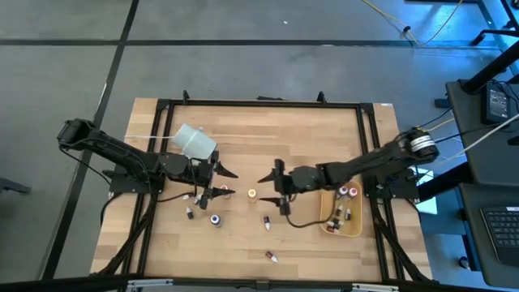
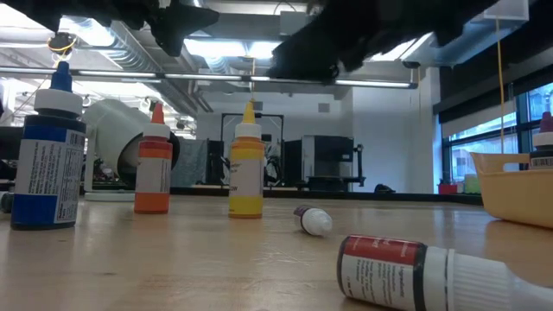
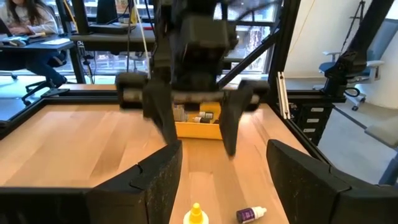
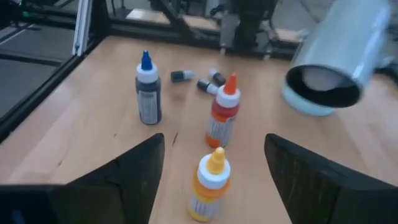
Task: Pick & Place food coloring
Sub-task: Put the large yellow food coloring bottle into the yellow bin
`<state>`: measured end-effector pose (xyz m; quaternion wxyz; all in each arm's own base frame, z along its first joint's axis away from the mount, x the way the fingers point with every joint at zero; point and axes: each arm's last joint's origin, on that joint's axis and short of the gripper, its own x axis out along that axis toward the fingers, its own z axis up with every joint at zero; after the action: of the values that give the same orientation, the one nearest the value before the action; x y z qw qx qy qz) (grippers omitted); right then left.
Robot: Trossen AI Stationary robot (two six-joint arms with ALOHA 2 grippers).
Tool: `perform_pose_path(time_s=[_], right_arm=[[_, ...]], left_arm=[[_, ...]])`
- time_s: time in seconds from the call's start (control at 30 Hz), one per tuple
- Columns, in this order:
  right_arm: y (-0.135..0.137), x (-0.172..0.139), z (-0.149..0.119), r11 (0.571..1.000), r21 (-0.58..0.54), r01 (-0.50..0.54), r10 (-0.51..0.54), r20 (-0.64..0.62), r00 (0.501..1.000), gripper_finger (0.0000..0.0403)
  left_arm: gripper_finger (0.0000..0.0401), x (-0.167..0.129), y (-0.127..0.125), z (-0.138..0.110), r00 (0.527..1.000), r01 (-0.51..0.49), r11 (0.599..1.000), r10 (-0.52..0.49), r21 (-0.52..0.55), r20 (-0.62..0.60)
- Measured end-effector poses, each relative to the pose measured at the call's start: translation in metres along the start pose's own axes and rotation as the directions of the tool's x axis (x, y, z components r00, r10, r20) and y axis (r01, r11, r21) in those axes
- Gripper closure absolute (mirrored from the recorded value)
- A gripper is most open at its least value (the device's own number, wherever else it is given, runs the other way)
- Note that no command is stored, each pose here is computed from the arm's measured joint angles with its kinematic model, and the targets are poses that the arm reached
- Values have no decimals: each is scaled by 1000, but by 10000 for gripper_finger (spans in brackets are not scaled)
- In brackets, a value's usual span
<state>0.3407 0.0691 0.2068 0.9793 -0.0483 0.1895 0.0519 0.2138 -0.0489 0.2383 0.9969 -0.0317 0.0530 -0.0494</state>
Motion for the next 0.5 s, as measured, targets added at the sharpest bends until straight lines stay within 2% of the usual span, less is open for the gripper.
perform_pose_path(time_s=[0.27, 0.5], right_arm=[[-9, 43, -15, 999, 10, -49, 49, -65, 997, 125], [-8, 54, -26, 998, -7, -55, 54, -126, 991, 127]], left_arm=[[171, 0, 0, 0, 1000, 0, 1000, 0, 0, -1], [174, 0, 0, 0, 1000, 1, 1000, -1, 1, -1]])
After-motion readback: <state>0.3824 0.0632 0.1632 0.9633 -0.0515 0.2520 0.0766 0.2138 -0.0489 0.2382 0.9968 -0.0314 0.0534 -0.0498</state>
